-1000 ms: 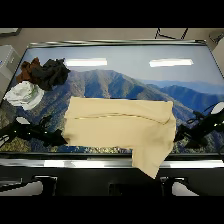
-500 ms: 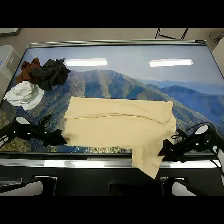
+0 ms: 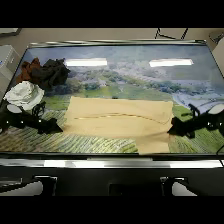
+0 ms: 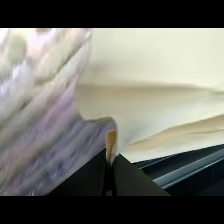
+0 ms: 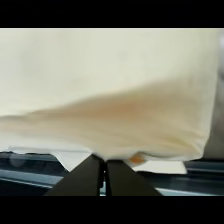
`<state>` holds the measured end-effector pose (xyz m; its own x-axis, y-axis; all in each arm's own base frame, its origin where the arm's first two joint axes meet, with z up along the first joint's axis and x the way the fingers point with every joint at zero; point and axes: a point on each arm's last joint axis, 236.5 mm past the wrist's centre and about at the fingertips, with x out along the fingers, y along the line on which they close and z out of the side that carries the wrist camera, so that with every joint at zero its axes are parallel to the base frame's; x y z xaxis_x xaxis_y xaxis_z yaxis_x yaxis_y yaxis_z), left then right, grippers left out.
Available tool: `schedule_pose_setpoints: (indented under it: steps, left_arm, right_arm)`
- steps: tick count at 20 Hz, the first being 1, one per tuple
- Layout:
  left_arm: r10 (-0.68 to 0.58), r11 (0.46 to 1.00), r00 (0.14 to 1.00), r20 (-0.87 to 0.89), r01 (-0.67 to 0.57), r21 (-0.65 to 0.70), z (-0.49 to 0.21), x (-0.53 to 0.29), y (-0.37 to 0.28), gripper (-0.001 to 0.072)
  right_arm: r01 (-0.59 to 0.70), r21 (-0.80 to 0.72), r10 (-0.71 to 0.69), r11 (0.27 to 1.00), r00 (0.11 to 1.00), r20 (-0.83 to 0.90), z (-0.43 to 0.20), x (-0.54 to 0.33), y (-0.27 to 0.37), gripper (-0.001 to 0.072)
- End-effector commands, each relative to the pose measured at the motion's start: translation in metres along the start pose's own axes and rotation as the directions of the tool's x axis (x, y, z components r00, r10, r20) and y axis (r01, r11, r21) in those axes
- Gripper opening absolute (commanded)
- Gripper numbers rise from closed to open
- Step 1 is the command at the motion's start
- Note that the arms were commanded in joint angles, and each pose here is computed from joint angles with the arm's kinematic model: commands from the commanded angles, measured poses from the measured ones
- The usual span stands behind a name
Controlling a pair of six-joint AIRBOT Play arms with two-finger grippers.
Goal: Fold the clothes and pants, and hang the long-sleeved shirts on hangers.
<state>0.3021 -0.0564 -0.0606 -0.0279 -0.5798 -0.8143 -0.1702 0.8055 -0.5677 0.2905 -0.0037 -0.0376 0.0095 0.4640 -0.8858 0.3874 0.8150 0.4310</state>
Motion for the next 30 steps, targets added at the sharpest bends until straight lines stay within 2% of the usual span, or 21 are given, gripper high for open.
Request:
schedule_pose_setpoints:
  steps: [1,4,8,13,14,15,16,17,18,19,20,22,25,27,30]
  left_arm:
    - [0.008,0.998,0.998,0.069,-0.012,0.056,0.058,-0.021,-0.025,0.0021]
    - [0.01,0.999,0.996,0.093,-0.014,0.044,0.113,-0.02,-0.033,0.0021]
    - [-0.007,1.0,0.999,0.041,0.007,0.005,0.157,-0.005,-0.028,0.0021]
    - [-0.029,0.999,0.999,0.02,0.029,-0.029,0.179,0.023,-0.018,0.0025]
    - [-0.054,0.998,0.998,0.016,0.054,-0.036,0.18,0.026,-0.021,0.0075]
    - [-0.079,0.996,0.997,0.018,0.08,-0.042,0.18,0.025,-0.025,0.0236]
    - [-0.103,0.994,0.994,0.022,0.104,-0.042,0.181,0.02,-0.029,0.0429]
    - [-0.113,0.993,0.993,0.021,0.114,-0.039,0.18,0.012,-0.03,0.0548]
    - [-0.116,0.993,0.993,0.021,0.116,-0.035,0.179,0.001,-0.029,0.0582]
    - [-0.119,0.992,0.992,0.027,0.12,-0.034,0.178,-0.014,-0.026,0.0673]
    - [-0.122,0.992,0.992,0.041,0.123,-0.038,0.178,-0.029,-0.024,0.0677]
    - [-0.122,0.991,0.989,0.078,0.126,-0.052,0.176,-0.057,-0.022,0.0677]
    - [-0.117,0.992,0.985,0.129,0.122,-0.035,0.169,-0.091,-0.033,0.0677]
    - [-0.112,0.994,0.982,0.153,0.114,0.001,0.162,-0.107,-0.053,0.0676]
    - [-0.109,0.991,0.978,0.18,0.093,0.095,0.149,-0.121,-0.093,0.0676]
  right_arm:
    - [0.022,-0.104,-0.01,0.994,0.993,0.114,0.066,-0.03,0.043,0.0034]
    - [0.04,-0.088,-0.027,0.995,0.99,0.136,0.118,-0.019,0.057,0.0034]
    - [-0.003,-0.035,0.009,0.999,0.985,0.173,0.169,0.004,0.063,0.0035]
    - [-0.066,0.035,0.062,0.997,0.991,0.119,0.177,0.041,0.06,0.0037]
    - [-0.085,0.042,0.08,0.996,0.99,0.114,0.177,0.044,0.062,0.0037]
    - [-0.097,0.042,0.092,0.994,0.988,0.12,0.179,0.043,0.066,0.0042]
    - [-0.107,0.042,0.101,0.993,0.987,0.125,0.18,0.036,0.067,0.0119]
    - [-0.116,0.036,0.111,0.993,0.986,0.122,0.178,0.024,0.067,0.031]
    - [-0.113,-0.009,0.113,0.994,0.987,0.111,0.176,0.008,0.061,0.0492]
    - [-0.106,-0.028,0.108,0.994,0.989,0.097,0.171,-0.007,0.048,0.0581]
    - [-0.102,0.009,0.101,0.995,0.992,0.078,0.164,-0.021,0.027,0.0641]
    - [-0.09,0.106,0.089,0.99,0.996,0.011,0.146,-0.035,-0.021,0.0708]
    - [-0.104,0.19,0.11,0.976,0.994,-0.024,0.13,-0.024,-0.063,0.0713]
    - [-0.112,0.163,0.118,0.98,0.993,-0.026,0.127,-0.006,-0.07,0.0714]
    - [-0.272,0.118,0.277,0.955,0.961,-0.024,0.134,0.013,-0.045,0.0714]
